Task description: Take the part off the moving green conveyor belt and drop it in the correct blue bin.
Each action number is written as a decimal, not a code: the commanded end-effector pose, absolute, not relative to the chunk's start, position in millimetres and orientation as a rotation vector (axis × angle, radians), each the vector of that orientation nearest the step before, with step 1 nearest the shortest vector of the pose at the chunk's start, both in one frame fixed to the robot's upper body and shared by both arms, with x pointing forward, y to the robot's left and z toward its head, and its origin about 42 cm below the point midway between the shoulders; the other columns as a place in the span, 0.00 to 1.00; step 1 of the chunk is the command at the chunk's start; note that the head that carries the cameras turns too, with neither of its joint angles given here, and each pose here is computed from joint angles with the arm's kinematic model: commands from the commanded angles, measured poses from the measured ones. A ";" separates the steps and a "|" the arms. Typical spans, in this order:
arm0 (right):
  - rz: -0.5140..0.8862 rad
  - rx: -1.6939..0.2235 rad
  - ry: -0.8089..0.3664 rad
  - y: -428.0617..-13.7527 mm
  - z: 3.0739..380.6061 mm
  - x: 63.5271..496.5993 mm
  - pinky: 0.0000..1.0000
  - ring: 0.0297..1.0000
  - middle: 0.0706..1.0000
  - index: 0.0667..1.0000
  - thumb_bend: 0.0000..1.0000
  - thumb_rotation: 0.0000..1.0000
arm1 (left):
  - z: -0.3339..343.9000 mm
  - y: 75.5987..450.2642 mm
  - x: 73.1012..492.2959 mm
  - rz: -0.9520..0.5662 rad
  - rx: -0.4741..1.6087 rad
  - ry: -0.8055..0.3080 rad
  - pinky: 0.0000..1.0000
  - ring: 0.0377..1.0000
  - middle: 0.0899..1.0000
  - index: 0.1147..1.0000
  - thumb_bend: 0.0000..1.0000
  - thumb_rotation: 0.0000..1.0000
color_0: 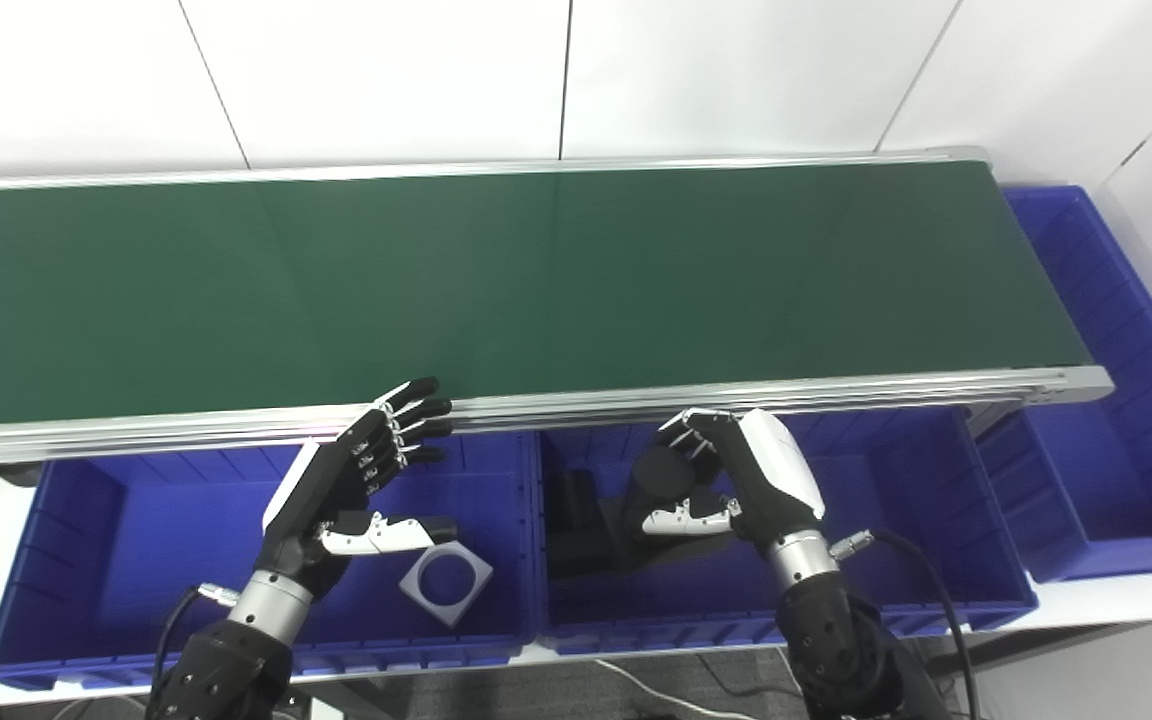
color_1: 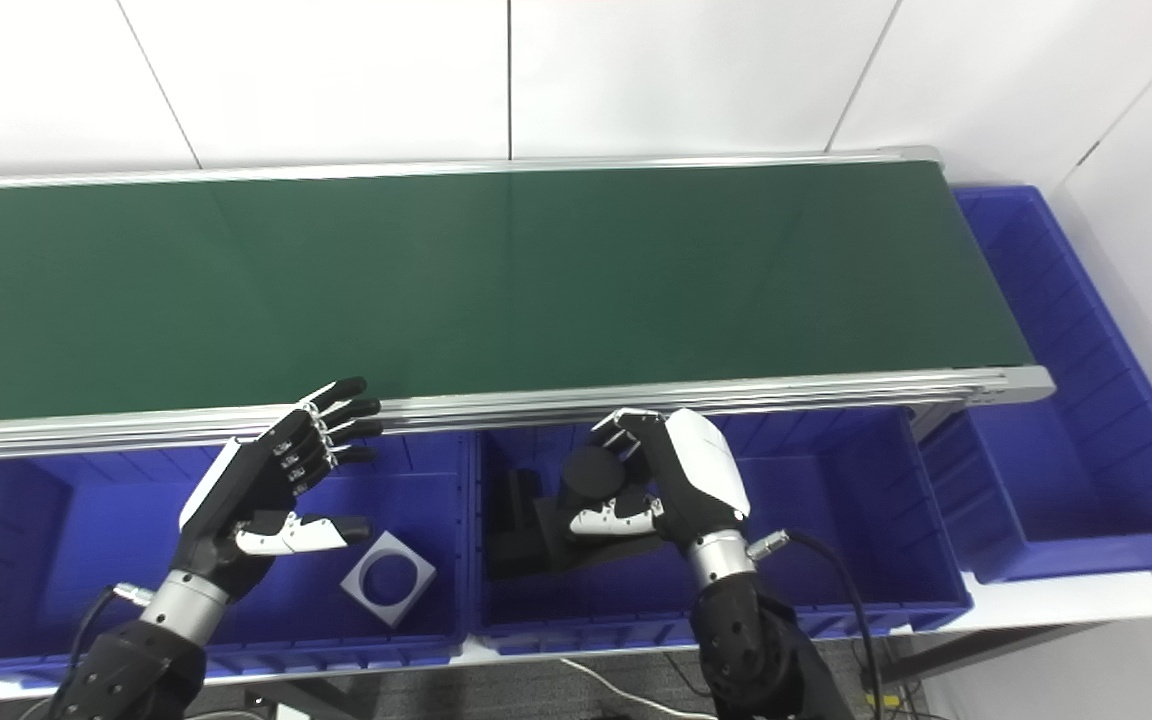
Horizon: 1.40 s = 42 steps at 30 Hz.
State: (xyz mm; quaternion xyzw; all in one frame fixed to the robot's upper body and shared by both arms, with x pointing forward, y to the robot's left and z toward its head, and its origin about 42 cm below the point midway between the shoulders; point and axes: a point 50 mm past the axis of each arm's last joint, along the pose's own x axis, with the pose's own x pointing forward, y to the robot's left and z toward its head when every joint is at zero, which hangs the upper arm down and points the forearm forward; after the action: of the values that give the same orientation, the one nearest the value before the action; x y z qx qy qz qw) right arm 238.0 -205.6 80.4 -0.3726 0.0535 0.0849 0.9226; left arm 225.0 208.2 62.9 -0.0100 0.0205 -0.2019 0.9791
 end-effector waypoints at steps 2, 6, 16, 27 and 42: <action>0.163 -0.762 0.027 -203.6 90.8 241.8 0.44 0.40 0.44 0.50 0.51 0.00 | 76.2 208.5 230.6 -0.407 -0.026 -0.015 0.73 0.79 0.81 0.85 1.00 0.20; 0.162 -0.761 0.030 -204.1 90.4 241.2 0.44 0.40 0.44 0.50 0.51 0.00 | 76.1 208.2 231.1 -0.407 -0.027 -0.016 0.72 0.79 0.81 0.85 1.00 0.20; 0.188 -0.731 0.042 -205.5 91.9 240.3 0.43 0.39 0.46 0.50 0.52 0.00 | 75.5 207.9 231.5 -0.408 -0.028 -0.012 0.73 0.79 0.81 0.85 1.00 0.21; 0.368 -0.870 0.136 -204.8 104.2 238.7 0.70 0.75 0.77 0.80 0.93 0.57 | 75.3 208.4 232.0 -0.406 -0.025 -0.013 0.73 0.79 0.82 0.85 1.00 0.21; 0.411 -0.867 0.175 -206.2 111.3 235.4 0.75 0.84 0.87 0.90 0.99 0.57 | 73.9 207.5 231.1 -0.405 -0.022 -0.011 0.72 0.79 0.81 0.84 1.00 0.20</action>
State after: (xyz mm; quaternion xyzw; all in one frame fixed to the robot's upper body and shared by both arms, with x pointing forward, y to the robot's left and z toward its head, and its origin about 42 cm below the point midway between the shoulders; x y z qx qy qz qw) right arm 233.2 -206.5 97.9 -0.4202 0.1041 0.2092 0.8768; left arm 225.2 208.2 62.6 -0.0104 0.0230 -0.2017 0.9791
